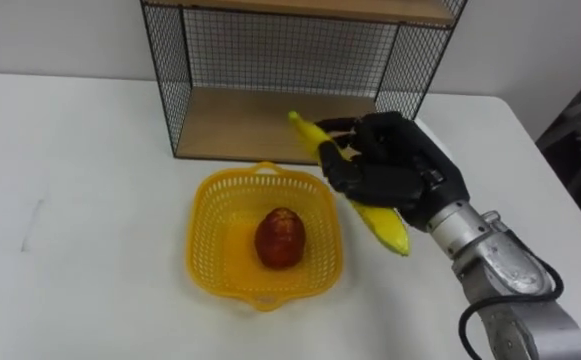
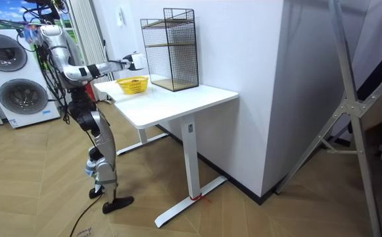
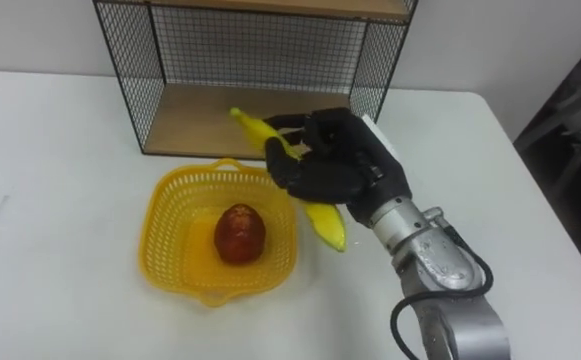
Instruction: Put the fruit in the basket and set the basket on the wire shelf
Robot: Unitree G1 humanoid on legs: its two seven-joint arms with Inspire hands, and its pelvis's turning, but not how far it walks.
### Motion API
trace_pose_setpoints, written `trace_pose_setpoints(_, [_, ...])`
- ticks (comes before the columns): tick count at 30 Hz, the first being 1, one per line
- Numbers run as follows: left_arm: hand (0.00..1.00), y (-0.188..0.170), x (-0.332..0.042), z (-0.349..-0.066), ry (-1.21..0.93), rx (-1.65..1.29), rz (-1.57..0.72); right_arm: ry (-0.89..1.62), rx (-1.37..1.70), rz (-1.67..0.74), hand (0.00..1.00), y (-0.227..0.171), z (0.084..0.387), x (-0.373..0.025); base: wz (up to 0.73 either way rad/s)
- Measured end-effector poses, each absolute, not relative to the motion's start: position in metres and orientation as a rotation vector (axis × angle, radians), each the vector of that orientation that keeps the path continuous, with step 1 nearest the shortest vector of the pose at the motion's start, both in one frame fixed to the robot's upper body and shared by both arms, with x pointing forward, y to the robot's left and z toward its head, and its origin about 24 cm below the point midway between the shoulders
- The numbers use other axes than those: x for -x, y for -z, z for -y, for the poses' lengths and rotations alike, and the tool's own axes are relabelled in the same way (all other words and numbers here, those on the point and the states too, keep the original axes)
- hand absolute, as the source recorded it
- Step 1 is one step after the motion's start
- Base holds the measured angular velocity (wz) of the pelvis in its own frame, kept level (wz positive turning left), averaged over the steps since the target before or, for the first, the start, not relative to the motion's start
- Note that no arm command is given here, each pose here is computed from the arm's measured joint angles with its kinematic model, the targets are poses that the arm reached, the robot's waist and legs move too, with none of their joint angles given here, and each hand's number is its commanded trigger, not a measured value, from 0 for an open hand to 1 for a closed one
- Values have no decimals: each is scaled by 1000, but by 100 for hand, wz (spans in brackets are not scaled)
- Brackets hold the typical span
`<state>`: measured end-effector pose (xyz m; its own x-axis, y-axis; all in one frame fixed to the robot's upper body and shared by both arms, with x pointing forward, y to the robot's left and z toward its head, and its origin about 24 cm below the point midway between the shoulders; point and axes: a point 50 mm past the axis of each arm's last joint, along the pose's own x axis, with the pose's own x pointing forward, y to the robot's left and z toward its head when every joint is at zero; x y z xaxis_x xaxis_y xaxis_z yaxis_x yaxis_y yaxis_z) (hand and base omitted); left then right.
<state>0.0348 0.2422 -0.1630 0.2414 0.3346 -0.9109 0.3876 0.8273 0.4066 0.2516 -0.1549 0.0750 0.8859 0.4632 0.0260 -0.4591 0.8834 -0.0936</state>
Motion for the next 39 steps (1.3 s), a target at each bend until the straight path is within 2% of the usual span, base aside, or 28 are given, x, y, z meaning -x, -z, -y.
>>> trace_pose_setpoints(10, [0, 160, -48, -249, 77, -711, -1308, -522, 285, 62, 100, -80, 144, -258, 0])
trace_pose_setpoints(12, [0, 159, -49, -249, 85, -719, -1304, -533, 292, 61, 30, -79, 141, -257, 0])
trace_pose_setpoints(13, [0, 159, -49, -249, 90, -724, -1302, -543, 295, 60, 0, -79, 139, -258, 0])
trace_pose_setpoints(28, [0, 160, -54, -243, 123, -736, -1286, -657, 331, -43, 0, -54, 123, -253, 0])
trace_pose_setpoints(39, [0, 161, -54, -241, 121, -730, -1288, -649, 321, -48, 0, -50, 124, -254, 0])
